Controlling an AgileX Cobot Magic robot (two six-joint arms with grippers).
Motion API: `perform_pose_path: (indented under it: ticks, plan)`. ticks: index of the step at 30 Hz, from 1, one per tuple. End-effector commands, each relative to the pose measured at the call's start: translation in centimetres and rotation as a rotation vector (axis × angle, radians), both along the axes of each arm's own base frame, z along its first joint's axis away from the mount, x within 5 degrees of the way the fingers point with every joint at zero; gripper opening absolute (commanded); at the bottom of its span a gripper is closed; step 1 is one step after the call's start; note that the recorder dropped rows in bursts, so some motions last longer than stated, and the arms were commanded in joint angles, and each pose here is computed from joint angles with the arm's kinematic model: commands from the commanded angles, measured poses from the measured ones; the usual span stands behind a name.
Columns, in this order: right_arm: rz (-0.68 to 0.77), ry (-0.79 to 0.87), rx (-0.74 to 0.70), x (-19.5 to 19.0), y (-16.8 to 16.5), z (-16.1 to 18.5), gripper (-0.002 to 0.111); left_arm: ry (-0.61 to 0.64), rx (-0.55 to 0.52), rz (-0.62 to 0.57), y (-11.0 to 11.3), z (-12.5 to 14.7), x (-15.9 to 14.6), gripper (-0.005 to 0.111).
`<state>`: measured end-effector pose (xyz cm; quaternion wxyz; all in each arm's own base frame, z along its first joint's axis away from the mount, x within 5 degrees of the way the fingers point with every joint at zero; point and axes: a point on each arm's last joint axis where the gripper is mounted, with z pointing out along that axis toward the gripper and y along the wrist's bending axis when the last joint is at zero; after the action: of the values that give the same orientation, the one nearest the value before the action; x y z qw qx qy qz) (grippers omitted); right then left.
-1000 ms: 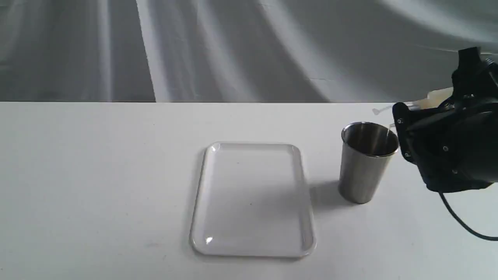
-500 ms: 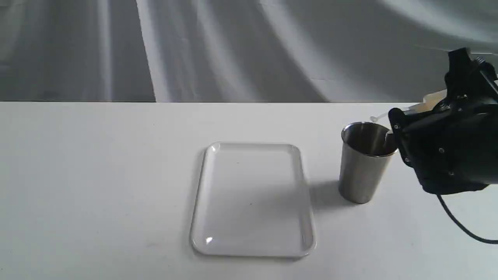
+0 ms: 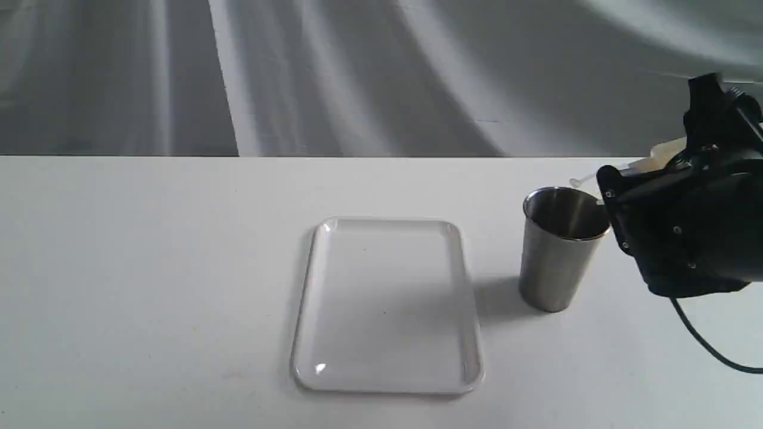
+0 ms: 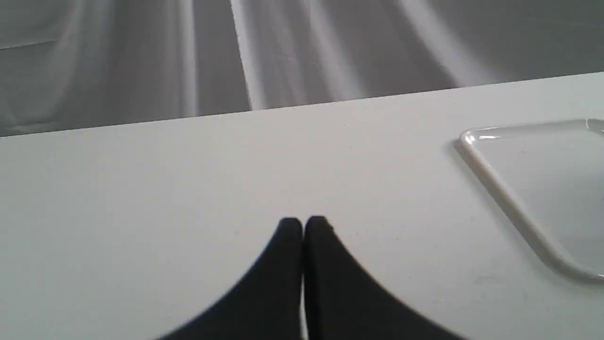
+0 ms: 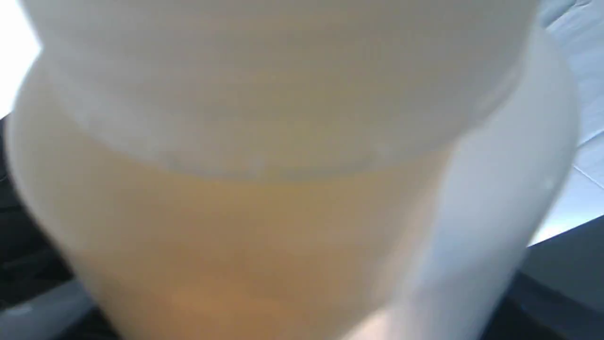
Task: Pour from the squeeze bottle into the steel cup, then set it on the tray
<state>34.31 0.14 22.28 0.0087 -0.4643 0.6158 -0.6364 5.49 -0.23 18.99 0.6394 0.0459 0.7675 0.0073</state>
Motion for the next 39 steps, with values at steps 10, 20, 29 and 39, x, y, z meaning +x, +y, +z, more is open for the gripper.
perform_pose_path:
  ticks: [10,20,29,39]
  plan:
    - [-0.005,-0.028,-0.056,0.05,-0.03,0.95,0.007,-0.005,-0.003,-0.006,-0.04,-0.07,0.00,0.000]
    - [-0.022,-0.005,-0.101,-0.12,-0.15,1.15,0.007,-0.005,-0.004,-0.005,-0.04,-0.07,0.00,0.000]
    - [-0.024,-0.029,-0.080,-0.10,-0.14,1.12,0.007,-0.005,-0.004,-0.005,-0.04,-0.07,0.00,0.000]
    - [-0.058,-0.223,0.080,0.07,-0.06,0.68,0.007,-0.005,-0.002,-0.006,-0.04,-0.07,0.00,0.000]
